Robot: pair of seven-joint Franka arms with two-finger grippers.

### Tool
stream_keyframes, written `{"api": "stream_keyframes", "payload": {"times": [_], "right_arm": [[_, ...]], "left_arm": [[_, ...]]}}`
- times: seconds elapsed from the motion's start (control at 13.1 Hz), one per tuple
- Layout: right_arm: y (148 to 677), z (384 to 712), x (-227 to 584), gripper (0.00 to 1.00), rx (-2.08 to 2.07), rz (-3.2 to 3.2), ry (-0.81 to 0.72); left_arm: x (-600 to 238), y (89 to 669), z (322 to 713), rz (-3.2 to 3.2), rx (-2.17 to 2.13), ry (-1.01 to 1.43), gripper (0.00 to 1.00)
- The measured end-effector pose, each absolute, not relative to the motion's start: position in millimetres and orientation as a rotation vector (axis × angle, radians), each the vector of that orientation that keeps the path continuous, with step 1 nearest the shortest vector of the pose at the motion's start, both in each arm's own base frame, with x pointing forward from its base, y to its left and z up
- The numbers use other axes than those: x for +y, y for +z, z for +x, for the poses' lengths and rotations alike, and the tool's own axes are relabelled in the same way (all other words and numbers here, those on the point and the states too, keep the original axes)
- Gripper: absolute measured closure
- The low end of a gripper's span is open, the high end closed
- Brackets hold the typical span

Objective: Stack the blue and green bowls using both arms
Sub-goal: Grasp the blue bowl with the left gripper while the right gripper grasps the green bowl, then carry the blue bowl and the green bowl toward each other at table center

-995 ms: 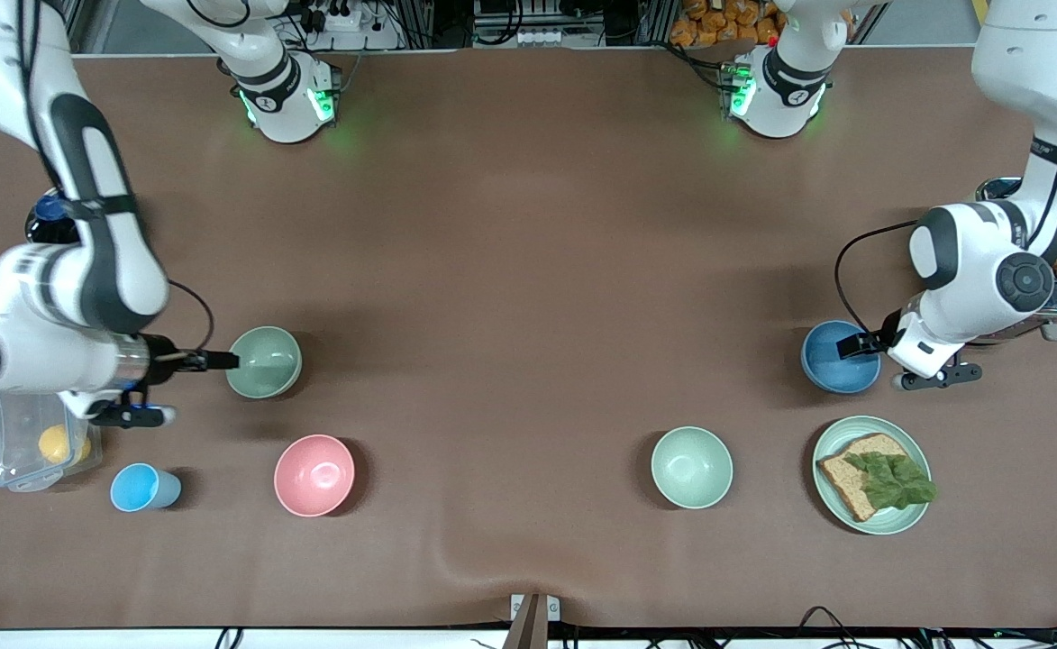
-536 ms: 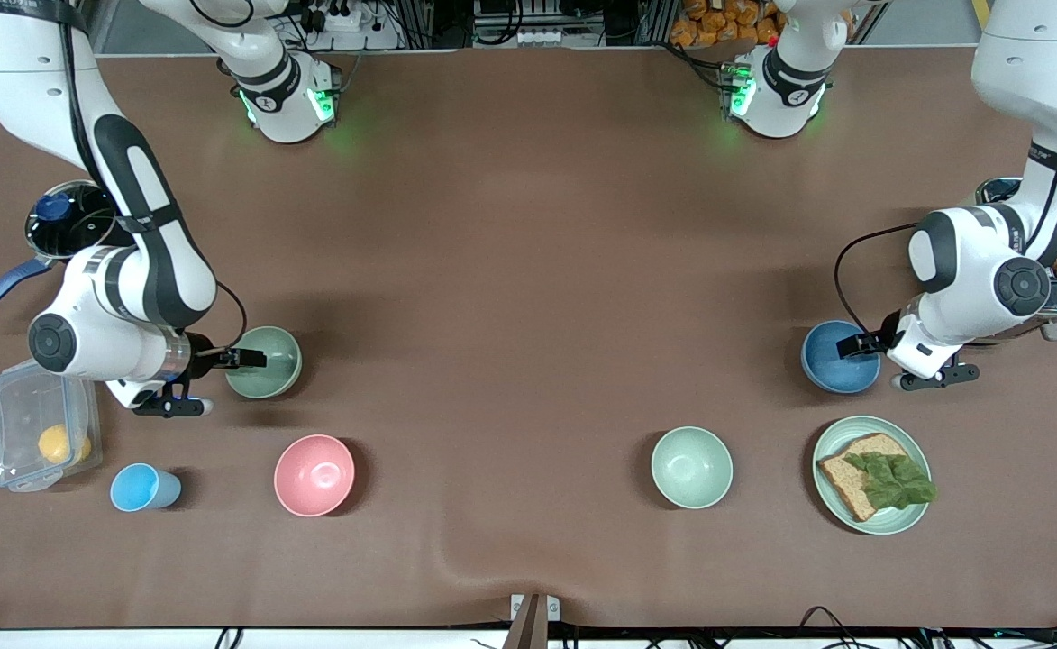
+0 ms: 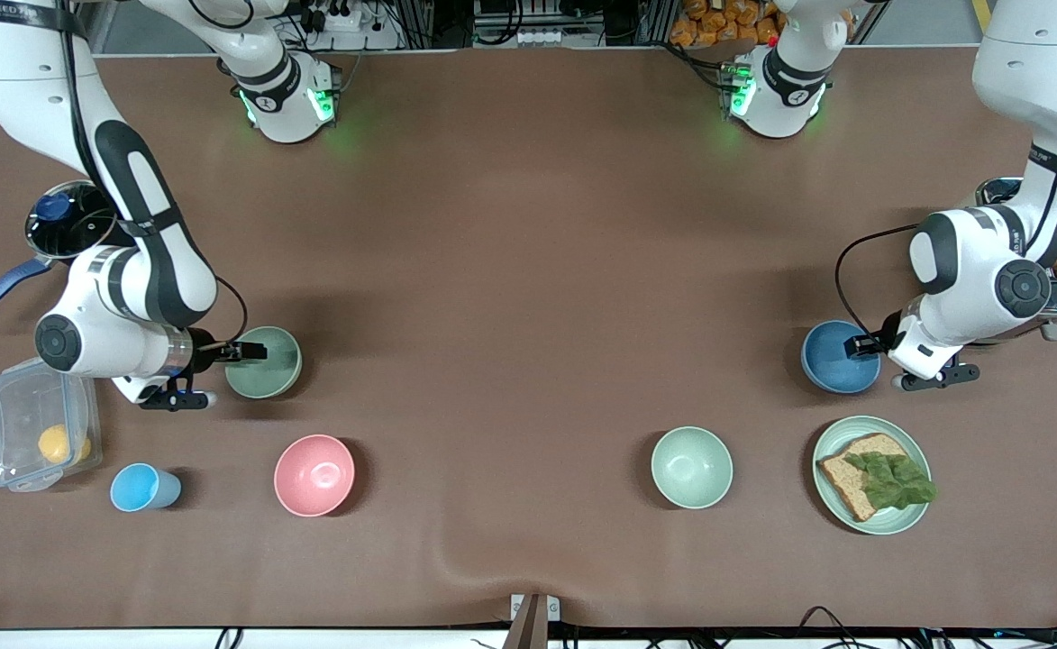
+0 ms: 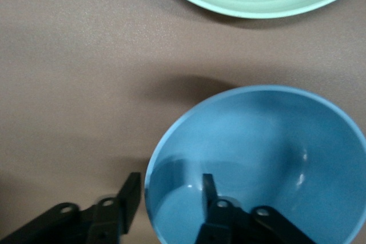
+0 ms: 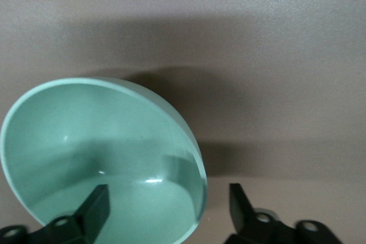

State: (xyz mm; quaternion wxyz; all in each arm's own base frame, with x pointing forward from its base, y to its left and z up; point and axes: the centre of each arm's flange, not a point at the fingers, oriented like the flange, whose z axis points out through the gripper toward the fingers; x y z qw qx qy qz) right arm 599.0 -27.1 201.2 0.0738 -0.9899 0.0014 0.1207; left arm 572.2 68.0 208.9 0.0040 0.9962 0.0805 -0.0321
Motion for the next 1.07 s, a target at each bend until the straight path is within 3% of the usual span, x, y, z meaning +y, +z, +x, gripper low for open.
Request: {"api": "stream_keyframes", "payload": {"times": [0.31, 0.54, 1.07], "right_arm": [[194.9, 595.9, -25.1, 0.62, 0.033, -2.924, 0.356], [193.6, 594.4, -24.3, 0.94, 0.043, -2.908, 0.354], [243.0, 593.9, 39.5, 0.96, 0.171, -2.849, 0.382]], "left_arm": [[65.1, 217.3, 578.1, 3.123, 0.221, -0.079, 0.95], [57.1, 242.6, 591.5, 3.123, 0.178, -0.093, 0.95], [-6.5, 334.4, 634.6, 3.114, 0.150, -0.245, 0.95]]}}
